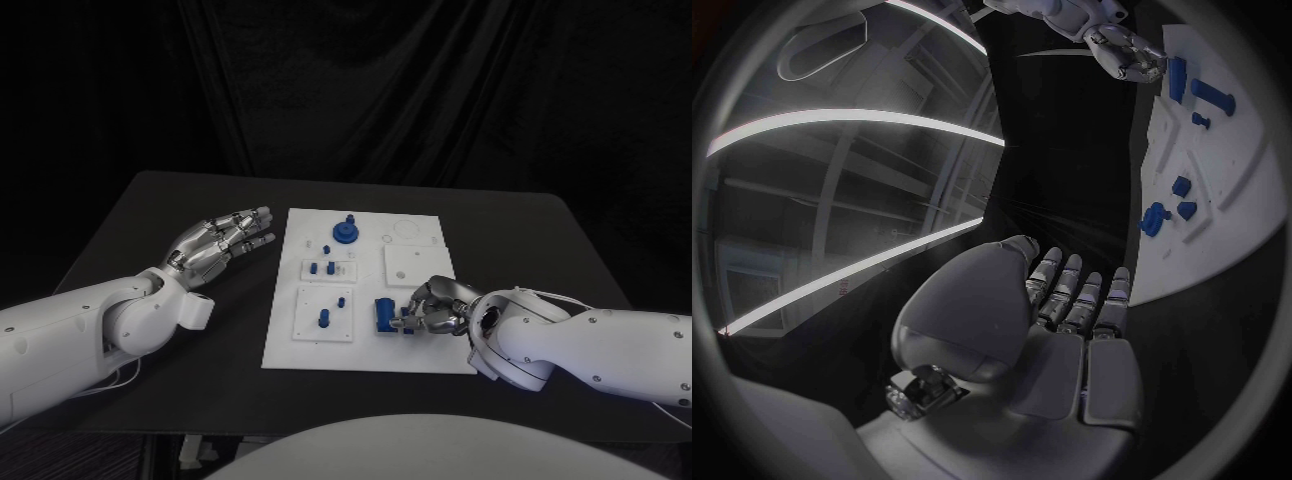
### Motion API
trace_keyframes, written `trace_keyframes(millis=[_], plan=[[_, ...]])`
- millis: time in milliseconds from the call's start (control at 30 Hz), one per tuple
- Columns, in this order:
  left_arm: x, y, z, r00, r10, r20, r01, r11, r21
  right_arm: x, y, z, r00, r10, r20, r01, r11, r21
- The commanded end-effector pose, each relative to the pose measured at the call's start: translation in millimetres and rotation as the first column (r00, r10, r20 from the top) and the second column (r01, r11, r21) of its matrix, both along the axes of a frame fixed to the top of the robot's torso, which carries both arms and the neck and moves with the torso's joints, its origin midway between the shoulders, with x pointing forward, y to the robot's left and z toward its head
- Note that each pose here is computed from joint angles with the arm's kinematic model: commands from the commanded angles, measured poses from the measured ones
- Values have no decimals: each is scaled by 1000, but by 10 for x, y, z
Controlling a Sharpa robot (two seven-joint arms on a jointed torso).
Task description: Assemble the parts on the task board
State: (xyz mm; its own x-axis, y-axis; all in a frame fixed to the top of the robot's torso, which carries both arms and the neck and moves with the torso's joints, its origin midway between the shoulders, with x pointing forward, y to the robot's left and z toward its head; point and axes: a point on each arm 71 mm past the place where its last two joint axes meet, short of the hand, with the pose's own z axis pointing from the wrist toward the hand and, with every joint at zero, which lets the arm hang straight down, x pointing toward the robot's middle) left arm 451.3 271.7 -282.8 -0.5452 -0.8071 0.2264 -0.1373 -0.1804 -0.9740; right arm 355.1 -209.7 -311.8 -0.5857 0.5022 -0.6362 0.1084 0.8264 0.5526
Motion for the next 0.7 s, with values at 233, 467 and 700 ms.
trace_keyframes(millis=[233, 467, 700], plan=[[-8, -20, 3, 1000, -12, 3, 12, 1000, -18, 49, 29, -21, 1000, 7, 8, -7, 1000, -2], [-9, -16, 3, 1000, -12, 2, 12, 1000, -17, 44, 42, -33, 1000, 20, -8, -20, 1000, -8], [-12, -21, 6, 1000, -10, 5, 10, 1000, -18, 37, 32, -26, 1000, 25, -4, -25, 1000, -3]])
